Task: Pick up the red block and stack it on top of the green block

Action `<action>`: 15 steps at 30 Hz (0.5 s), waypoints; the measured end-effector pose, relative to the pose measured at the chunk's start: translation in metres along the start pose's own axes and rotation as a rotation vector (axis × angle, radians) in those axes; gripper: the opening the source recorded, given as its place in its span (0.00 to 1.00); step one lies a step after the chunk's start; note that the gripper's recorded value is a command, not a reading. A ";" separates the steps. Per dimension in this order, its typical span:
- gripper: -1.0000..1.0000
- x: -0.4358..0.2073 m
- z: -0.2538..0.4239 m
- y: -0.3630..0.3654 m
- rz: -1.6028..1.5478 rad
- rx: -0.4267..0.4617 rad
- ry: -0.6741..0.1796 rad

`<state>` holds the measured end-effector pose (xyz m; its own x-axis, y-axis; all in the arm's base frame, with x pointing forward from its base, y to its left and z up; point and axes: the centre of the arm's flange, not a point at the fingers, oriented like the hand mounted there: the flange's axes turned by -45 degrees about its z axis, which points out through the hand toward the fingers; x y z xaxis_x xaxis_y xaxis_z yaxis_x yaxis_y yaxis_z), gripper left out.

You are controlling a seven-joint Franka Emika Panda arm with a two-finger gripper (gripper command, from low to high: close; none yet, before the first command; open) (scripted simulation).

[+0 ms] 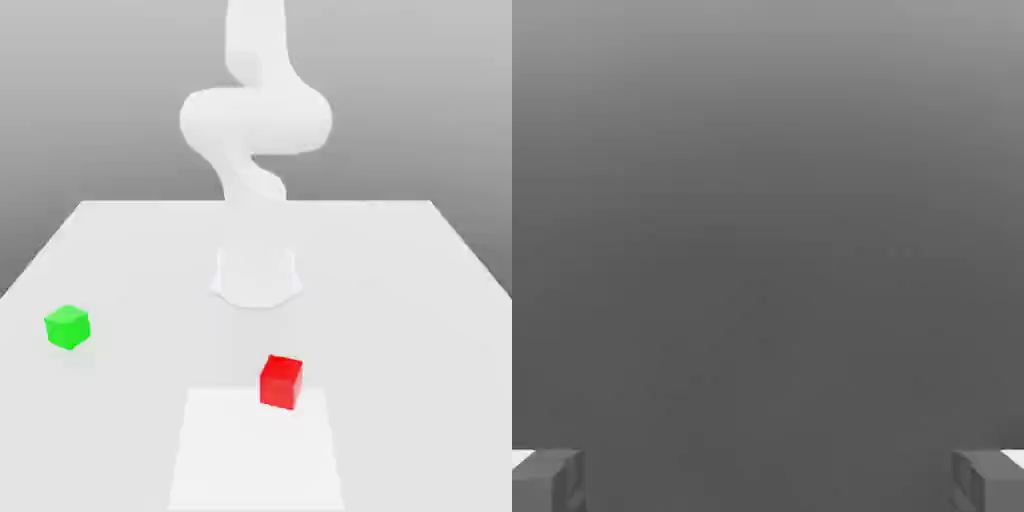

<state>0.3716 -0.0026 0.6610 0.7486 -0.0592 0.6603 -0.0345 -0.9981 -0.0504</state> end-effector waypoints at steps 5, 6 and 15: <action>0.50 -0.056 0.117 0.000 0.092 0.006 -0.186; 0.50 -0.070 0.137 -0.001 0.108 0.003 -0.223; 0.50 -0.260 0.275 -0.013 0.223 -0.094 -0.580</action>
<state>0.3588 0.0298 0.2839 0.9533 -0.2744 0.1258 -0.2693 -0.9614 -0.0568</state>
